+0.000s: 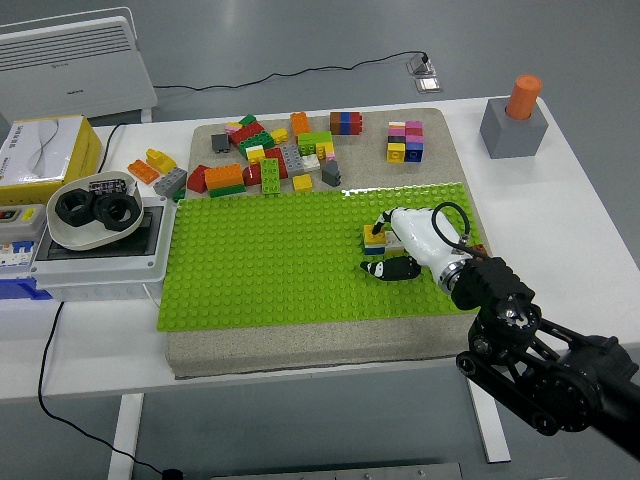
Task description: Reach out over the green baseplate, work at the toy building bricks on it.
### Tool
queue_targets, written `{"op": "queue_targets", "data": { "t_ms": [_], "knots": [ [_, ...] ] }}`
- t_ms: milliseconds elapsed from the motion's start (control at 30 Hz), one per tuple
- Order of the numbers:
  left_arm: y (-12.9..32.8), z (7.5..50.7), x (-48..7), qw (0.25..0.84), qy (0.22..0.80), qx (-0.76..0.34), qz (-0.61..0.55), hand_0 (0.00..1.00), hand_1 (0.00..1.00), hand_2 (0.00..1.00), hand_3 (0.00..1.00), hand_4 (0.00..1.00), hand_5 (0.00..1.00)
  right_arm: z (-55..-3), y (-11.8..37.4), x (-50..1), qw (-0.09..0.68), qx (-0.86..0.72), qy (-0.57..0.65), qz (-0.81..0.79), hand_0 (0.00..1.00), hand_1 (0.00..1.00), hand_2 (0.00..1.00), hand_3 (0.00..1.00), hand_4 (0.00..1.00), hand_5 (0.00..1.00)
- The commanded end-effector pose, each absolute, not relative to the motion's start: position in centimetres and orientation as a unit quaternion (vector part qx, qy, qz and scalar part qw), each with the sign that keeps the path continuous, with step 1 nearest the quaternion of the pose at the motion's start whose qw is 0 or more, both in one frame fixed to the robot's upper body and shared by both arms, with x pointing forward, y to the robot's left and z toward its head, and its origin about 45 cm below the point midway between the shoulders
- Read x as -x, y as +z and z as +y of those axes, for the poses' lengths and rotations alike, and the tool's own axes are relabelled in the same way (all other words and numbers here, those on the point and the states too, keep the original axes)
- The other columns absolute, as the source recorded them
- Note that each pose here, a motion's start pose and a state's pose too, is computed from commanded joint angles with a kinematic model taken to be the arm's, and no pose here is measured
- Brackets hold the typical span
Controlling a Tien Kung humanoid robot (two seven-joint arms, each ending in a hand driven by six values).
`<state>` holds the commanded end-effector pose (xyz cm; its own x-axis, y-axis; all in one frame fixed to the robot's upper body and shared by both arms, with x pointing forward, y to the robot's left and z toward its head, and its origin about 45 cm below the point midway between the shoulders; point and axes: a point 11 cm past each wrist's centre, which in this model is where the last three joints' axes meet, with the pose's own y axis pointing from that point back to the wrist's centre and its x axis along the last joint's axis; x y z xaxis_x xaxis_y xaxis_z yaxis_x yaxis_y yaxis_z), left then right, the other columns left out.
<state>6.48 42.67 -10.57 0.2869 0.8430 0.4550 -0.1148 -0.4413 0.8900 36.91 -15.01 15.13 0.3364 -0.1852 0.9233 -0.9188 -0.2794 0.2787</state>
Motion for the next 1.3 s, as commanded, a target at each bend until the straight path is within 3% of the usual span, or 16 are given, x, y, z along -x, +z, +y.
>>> {"op": "queue_targets", "data": {
  "t_ms": [1300],
  "knots": [
    [-10.56,42.71,-6.42,0.451,0.531,-0.663,0.274,0.691,0.506,0.403,0.555,0.361,0.292,-14.94,14.99,-36.87,0.440,-0.686,0.412,-0.408,0.787,0.739,0.804,0.630,0.819,0.484]
  ]
}}
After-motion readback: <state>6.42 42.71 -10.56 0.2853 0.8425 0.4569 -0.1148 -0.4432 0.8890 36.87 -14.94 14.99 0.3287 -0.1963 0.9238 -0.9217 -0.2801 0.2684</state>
